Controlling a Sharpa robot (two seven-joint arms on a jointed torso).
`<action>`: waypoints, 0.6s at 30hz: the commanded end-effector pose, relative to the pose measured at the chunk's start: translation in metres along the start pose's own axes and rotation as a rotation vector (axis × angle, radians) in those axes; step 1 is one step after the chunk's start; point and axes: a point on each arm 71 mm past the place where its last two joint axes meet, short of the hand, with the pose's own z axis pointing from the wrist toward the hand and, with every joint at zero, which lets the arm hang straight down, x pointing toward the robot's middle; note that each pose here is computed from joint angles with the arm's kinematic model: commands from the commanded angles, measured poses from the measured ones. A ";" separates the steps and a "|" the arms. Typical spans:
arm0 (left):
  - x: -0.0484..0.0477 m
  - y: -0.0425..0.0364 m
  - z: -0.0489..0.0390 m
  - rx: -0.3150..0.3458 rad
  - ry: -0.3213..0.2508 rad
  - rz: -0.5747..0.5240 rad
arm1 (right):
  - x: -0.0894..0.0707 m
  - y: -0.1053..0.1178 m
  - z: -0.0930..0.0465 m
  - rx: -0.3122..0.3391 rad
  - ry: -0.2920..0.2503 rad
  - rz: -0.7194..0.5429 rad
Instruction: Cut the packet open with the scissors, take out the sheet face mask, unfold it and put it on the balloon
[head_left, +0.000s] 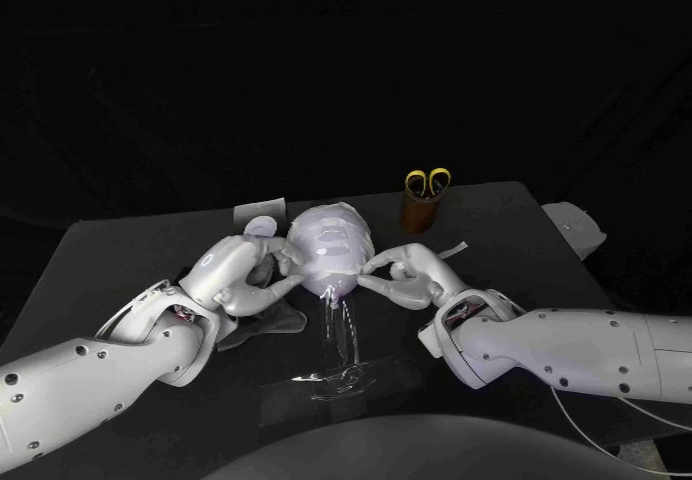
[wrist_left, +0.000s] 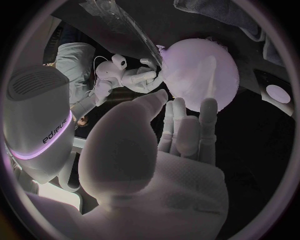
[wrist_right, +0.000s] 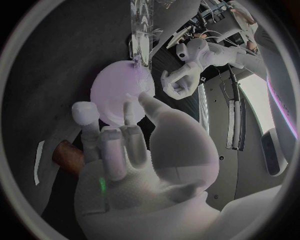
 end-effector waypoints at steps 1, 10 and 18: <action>0.0007 -0.0013 0.0008 -0.007 0.010 -0.039 | -0.002 -0.003 0.000 0.040 -0.038 -0.029; 0.0000 -0.0006 -0.0002 -0.016 0.010 -0.048 | -0.001 -0.008 0.002 0.091 -0.043 -0.039; 0.0000 -0.0005 -0.0002 -0.020 0.010 -0.054 | 0.004 -0.002 0.004 0.057 -0.038 -0.050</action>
